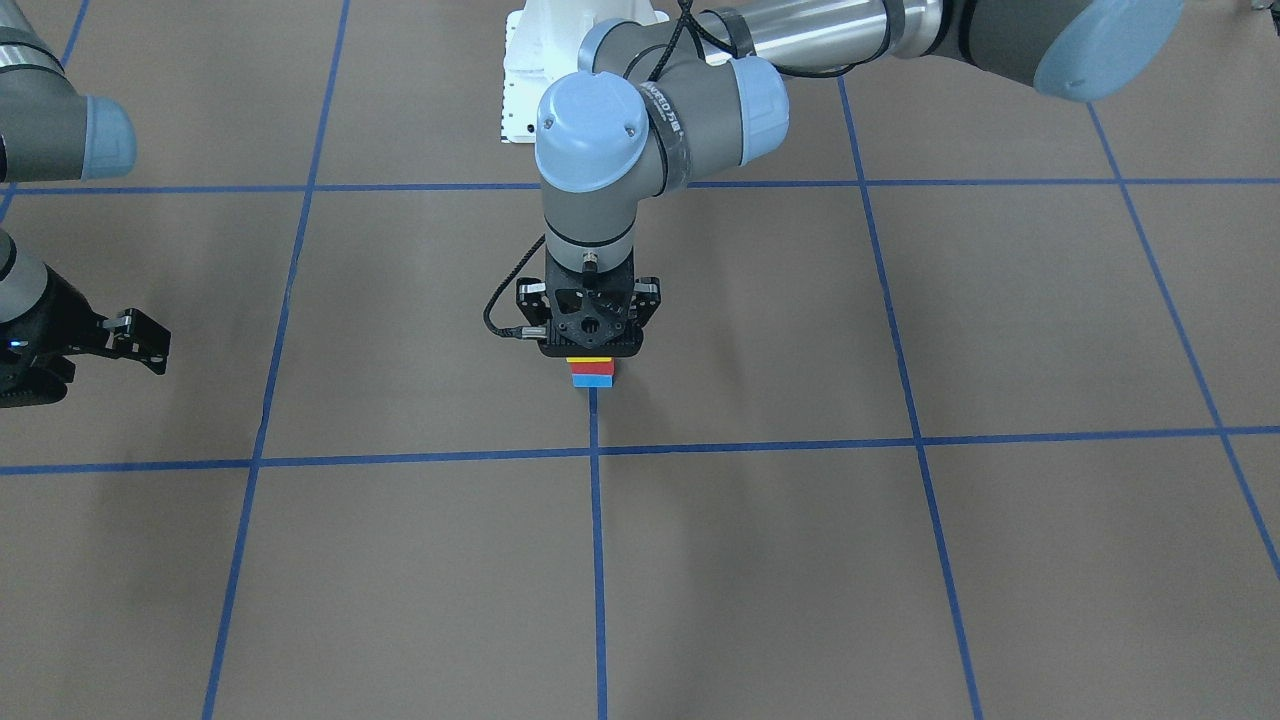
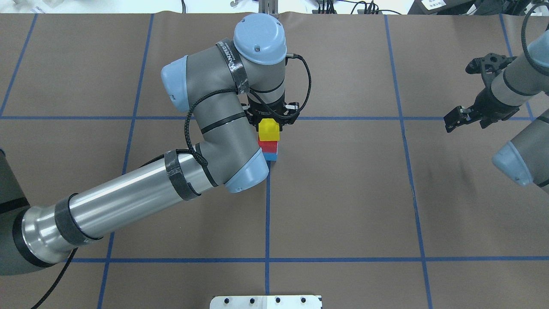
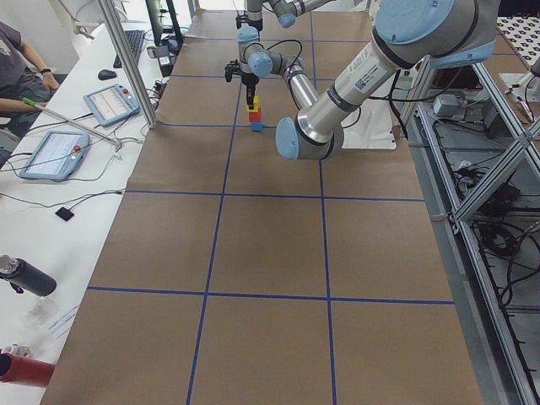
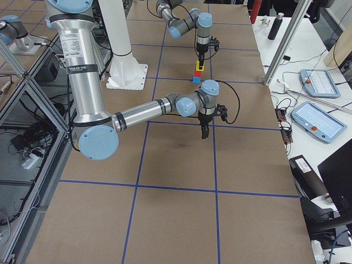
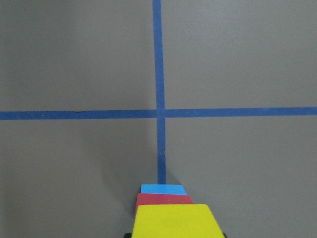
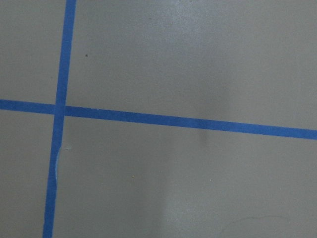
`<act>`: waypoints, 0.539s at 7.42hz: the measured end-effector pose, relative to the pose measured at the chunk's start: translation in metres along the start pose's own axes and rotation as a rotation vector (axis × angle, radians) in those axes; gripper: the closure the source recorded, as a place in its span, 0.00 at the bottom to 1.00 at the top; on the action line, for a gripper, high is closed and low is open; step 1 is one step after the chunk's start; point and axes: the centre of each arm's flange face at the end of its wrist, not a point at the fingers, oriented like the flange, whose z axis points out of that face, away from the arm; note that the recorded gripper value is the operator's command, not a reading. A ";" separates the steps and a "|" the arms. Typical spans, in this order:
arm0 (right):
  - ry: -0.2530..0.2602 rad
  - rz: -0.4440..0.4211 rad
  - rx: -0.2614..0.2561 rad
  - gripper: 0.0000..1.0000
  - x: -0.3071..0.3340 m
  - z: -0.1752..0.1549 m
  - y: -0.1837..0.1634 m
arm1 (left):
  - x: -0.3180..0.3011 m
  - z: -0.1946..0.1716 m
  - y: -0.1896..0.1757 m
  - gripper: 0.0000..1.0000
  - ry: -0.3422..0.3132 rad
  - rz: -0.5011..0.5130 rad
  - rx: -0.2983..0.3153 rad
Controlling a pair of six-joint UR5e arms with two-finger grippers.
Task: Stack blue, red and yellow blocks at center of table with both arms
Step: 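Lower the yellow cube onto the red cube and open the left gripper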
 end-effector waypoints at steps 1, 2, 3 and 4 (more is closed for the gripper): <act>-0.001 0.000 0.000 0.00 0.000 0.000 0.000 | -0.001 0.001 0.000 1.00 -0.001 -0.001 0.000; -0.001 0.000 0.000 0.00 0.000 0.000 0.000 | -0.003 0.002 0.000 1.00 -0.002 -0.003 -0.002; -0.001 0.000 0.000 0.00 0.000 0.000 0.000 | -0.004 0.003 0.001 1.00 -0.003 -0.004 -0.003; -0.001 0.001 0.000 0.00 -0.001 0.000 0.000 | -0.004 0.003 0.001 1.00 -0.004 -0.005 -0.003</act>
